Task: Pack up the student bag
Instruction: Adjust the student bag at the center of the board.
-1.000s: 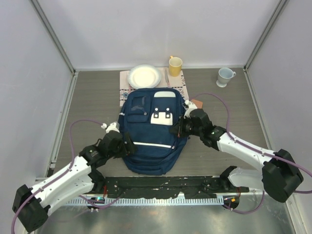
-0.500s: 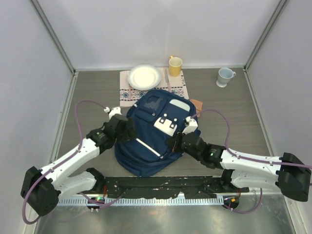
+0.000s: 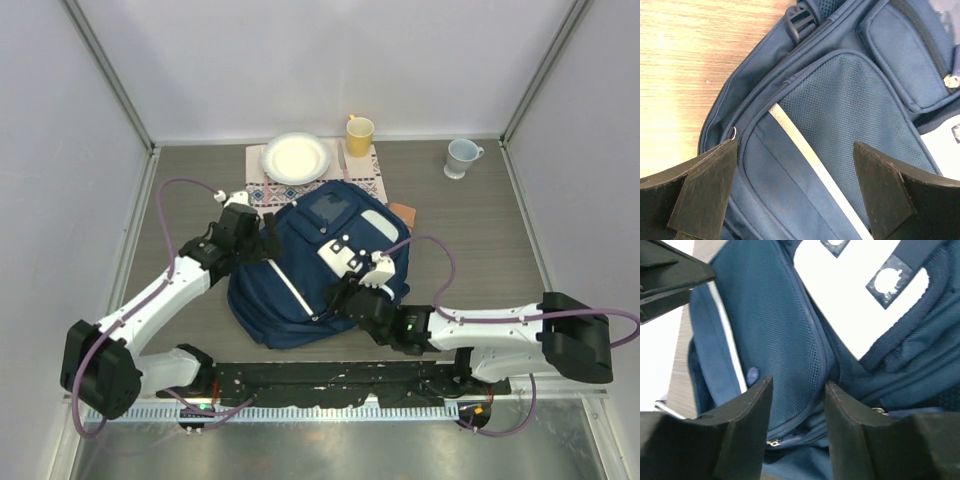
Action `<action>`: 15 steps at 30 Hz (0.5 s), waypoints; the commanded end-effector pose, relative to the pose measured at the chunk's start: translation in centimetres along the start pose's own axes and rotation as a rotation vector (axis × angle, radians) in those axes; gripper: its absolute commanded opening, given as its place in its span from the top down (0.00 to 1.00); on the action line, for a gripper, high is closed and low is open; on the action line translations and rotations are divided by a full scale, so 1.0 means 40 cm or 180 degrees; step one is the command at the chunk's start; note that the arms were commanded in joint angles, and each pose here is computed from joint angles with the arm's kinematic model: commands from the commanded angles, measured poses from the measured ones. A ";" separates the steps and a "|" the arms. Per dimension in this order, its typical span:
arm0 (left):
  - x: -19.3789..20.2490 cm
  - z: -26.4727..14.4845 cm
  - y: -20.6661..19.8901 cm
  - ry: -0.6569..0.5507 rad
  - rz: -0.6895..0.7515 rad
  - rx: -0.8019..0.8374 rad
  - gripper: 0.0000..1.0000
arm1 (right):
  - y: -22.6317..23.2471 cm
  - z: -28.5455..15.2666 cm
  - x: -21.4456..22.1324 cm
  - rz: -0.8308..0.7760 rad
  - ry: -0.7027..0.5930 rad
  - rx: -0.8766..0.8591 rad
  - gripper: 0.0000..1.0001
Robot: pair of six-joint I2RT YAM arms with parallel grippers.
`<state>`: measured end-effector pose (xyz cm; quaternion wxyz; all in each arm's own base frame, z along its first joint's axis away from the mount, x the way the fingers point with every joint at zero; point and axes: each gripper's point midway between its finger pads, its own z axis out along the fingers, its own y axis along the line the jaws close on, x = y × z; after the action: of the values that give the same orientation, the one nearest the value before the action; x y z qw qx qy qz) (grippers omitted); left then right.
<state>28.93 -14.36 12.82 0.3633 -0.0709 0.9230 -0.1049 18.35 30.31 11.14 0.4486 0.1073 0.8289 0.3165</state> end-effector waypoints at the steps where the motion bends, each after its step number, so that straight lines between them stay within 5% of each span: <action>1: -0.054 -0.074 -0.026 -0.0307 -0.0012 0.0248 0.00 | 0.110 -0.052 -0.094 -0.0111 -0.0186 -0.0354 0.41; 6: -0.033 -0.141 0.031 -0.0477 -0.0163 0.0179 0.00 | 0.086 -0.132 -0.182 -0.0591 -0.0294 -0.0400 0.28; 15: 0.057 -0.214 0.034 -0.0288 -0.0409 0.0543 0.00 | -0.059 -0.085 -0.425 -0.0709 -0.0534 0.0466 0.26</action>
<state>23.63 -11.93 17.99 0.4312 -0.0992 0.8802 -0.1716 22.58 22.87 22.35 0.5390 0.0720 0.7979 0.2600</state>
